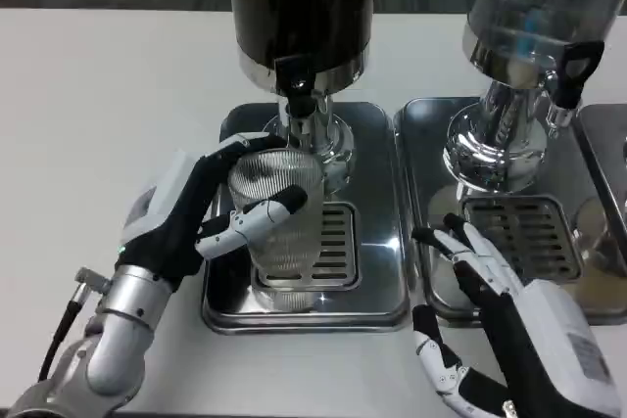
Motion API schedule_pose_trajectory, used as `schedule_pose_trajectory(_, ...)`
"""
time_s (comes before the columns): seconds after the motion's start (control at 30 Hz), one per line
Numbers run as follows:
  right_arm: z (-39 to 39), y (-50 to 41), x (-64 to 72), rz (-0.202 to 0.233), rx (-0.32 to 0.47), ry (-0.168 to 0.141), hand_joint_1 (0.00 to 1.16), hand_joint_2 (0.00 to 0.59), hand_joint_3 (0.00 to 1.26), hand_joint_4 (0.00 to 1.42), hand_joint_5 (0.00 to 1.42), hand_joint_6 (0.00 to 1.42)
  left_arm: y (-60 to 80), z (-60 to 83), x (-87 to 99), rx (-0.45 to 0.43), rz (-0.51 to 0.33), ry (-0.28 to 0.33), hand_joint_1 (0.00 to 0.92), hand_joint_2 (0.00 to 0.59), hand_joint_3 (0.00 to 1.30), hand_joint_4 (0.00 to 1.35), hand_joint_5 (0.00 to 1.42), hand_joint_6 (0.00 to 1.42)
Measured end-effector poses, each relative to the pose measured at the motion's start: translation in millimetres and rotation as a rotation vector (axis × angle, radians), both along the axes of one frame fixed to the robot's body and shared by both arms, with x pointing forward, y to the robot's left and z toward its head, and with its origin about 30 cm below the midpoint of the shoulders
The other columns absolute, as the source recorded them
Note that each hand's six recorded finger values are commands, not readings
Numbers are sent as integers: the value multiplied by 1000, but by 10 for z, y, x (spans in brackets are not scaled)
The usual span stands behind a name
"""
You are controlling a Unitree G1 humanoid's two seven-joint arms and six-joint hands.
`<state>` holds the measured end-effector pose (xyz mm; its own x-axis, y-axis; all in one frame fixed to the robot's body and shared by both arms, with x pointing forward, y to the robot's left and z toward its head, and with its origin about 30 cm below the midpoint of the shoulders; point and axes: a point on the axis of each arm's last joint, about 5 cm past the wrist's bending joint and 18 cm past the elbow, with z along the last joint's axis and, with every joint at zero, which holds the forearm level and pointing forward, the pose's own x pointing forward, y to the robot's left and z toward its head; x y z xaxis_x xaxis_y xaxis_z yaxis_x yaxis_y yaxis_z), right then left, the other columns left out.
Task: Grasp the cup under the faucet to collect the drink, then remove the cup.
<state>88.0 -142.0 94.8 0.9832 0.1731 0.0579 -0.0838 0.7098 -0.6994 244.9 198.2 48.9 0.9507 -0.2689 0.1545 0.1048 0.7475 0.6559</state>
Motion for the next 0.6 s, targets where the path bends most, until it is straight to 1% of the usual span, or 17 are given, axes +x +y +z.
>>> schedule_pose_trajectory(0.17,0,3,-1,6,0,3,661,504,169,32,66,297,6,30,9,-4,-21,-25,93,76,261,215,329,382)
schedule_pose_trajectory(0.3,0,-2,0,9,-4,3,660,504,174,32,70,298,10,41,14,-2,-23,-31,93,74,228,182,297,359)
schedule_pose_trajectory(0.4,3,-9,5,12,-3,3,659,503,176,32,72,299,19,48,17,3,-26,-35,93,73,223,172,284,354)
schedule_pose_trajectory(0.5,5,-14,10,16,0,4,653,495,178,32,83,301,31,59,17,27,-45,-45,93,73,215,159,273,343)
schedule_pose_trajectory(0.6,7,-17,15,19,1,4,650,493,182,32,85,301,34,69,19,27,-42,-67,94,75,214,158,272,342)
